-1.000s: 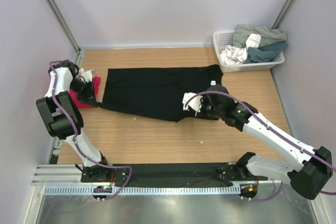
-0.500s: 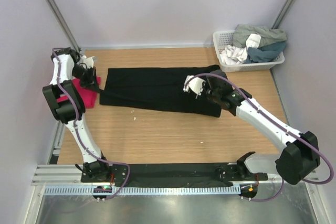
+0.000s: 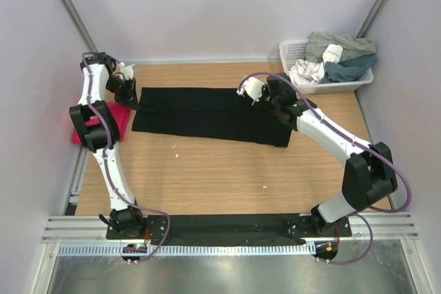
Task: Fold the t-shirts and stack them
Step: Fold the tshirt
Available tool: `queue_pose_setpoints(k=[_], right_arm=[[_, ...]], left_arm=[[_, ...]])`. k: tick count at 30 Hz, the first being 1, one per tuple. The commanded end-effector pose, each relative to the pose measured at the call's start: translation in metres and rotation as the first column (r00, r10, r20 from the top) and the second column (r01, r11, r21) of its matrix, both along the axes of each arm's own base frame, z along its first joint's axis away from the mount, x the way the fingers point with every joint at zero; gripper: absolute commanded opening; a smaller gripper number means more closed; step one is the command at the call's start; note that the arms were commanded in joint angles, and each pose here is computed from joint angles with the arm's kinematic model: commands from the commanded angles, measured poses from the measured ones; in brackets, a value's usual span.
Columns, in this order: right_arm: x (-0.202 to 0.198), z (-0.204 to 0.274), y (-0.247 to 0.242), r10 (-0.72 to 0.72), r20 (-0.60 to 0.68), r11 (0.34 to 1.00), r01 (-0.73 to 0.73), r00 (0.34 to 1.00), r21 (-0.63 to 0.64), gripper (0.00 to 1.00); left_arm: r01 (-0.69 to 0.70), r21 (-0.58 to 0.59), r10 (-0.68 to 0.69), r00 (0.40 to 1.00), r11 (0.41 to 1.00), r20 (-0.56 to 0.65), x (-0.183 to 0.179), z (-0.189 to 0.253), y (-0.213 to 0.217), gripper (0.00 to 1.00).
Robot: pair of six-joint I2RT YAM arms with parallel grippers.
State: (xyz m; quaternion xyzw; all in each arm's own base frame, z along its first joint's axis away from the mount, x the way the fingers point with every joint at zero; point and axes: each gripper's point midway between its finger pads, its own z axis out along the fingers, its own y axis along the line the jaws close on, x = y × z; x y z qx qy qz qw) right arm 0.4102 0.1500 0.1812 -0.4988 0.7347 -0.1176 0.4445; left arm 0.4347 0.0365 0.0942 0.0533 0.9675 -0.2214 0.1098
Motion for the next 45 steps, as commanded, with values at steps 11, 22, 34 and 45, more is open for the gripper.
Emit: queue_pose_setpoints(k=[11,22,34,45], right_arm=[[0.086,0.026,-0.019,-0.136,0.116,0.989,0.13,0.984,0.065,0.01],[0.115,-0.012,-0.02,-0.162,0.072,0.986,0.158,0.984,0.061,0.01],[0.121,0.05,-0.021,-0.31,0.165,0.929,0.262,0.936,0.26,0.6],[0.09,-0.062,0.032,-0.313,-0.401,0.76,0.48,0.861,0.438,0.64]], left_arm=[[-0.03,-0.006,0.03,1.0,1.0,-0.005,0.027,0.005,-0.011,0.0],[-0.068,0.045,0.068,0.998,0.997,-0.009,0.037,-0.011,-0.002,0.02],[-0.125,0.076,0.097,0.949,0.989,0.299,0.046,0.078,-0.003,0.79],[0.02,0.093,-0.031,0.992,0.995,0.12,0.033,-0.013,-0.064,0.78]])
